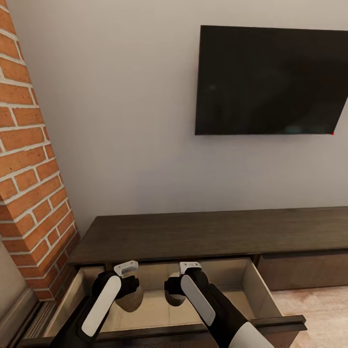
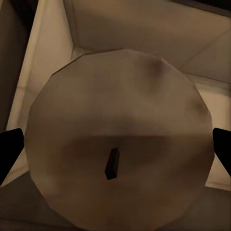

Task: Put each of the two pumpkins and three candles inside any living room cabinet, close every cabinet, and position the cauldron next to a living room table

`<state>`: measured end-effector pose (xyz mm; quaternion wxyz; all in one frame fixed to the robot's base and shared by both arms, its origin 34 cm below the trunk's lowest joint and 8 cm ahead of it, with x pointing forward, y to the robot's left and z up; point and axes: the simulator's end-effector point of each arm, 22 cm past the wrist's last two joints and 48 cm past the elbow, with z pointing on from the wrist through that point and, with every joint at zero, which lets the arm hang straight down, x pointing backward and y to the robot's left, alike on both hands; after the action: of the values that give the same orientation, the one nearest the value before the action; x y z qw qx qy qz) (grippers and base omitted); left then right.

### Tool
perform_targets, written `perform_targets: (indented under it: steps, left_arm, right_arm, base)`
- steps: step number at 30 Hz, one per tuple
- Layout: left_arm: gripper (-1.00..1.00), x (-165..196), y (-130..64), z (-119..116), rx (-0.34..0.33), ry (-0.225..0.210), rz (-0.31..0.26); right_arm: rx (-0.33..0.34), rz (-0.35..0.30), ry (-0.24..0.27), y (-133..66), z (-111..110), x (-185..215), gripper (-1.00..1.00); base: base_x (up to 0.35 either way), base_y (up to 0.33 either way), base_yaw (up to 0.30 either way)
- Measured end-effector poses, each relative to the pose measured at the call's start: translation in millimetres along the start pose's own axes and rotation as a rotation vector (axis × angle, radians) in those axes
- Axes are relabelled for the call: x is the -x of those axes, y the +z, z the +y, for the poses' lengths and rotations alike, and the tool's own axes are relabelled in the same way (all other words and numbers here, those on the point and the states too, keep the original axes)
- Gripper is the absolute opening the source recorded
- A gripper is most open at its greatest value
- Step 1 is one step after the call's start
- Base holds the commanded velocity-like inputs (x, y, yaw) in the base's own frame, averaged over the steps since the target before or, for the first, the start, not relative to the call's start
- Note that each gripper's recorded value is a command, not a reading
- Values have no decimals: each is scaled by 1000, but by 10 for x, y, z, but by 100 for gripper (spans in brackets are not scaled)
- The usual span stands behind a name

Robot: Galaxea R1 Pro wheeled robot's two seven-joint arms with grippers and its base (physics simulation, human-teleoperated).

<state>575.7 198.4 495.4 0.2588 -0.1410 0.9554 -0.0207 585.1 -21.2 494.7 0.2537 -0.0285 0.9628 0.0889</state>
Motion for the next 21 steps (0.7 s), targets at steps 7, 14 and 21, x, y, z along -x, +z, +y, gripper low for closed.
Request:
perform_targets:
  steps: [7,14,21]
  left_arm:
    - [-100,-107,115,28,0,0,-1]
    - [-100,-216,230,55,0,0,-1]
    - [-100,-324,345,91,1,-2,-2]
  right_arm:
    - [1,-12,9,114,-18,-84,-100]
    - [3,-14,12,229,-30,-194,-100]
    - [6,-52,6,341,20,-264,-100]
  base:
    - [0,0,0]
    - [0,0,0]
    - [0,0,0]
